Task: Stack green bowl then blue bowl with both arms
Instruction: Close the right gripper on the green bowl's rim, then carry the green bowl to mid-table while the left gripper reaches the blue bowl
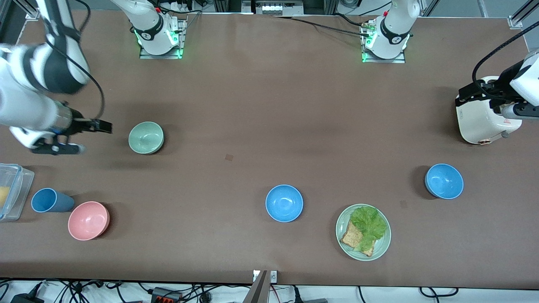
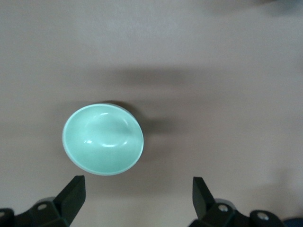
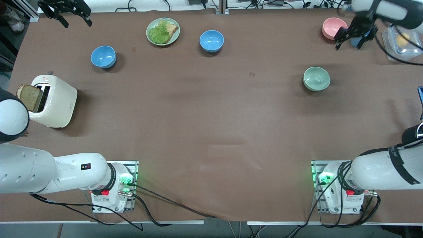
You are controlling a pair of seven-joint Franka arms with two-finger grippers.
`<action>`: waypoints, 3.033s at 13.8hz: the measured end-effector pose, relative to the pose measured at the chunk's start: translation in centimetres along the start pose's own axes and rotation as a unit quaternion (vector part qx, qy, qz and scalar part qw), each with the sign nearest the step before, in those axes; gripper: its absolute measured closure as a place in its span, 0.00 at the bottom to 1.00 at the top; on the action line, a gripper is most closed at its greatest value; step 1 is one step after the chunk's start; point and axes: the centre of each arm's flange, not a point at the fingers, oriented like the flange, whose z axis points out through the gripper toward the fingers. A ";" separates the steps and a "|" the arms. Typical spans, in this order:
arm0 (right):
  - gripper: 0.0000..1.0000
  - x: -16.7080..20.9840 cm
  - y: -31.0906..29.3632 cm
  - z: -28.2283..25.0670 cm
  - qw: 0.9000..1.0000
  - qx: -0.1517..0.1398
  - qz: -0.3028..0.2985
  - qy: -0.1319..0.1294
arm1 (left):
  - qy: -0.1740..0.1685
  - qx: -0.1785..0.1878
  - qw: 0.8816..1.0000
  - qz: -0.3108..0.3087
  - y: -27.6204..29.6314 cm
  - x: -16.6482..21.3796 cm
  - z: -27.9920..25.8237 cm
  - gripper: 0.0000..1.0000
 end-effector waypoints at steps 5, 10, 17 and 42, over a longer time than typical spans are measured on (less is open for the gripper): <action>0.00 0.2 -0.5 12.0 0.998 0.001 -0.004 -0.066 | -0.017 -0.005 1.000 -0.015 -1.8 0.5 1.4 0.00; 0.51 0.8 -0.1 14.6 0.997 0.002 -0.001 -0.071 | -0.022 -0.006 1.000 -0.017 -2.2 0.6 1.6 0.00; 0.96 3.0 -3.3 11.5 0.999 0.021 -0.010 -0.041 | -0.039 -0.012 0.999 -0.032 -4.0 0.9 2.9 0.00; 0.40 -1.5 -42.5 8.0 0.994 0.094 -0.031 -0.055 | 0.034 0.027 0.997 0.069 -18.7 15.4 30.6 0.00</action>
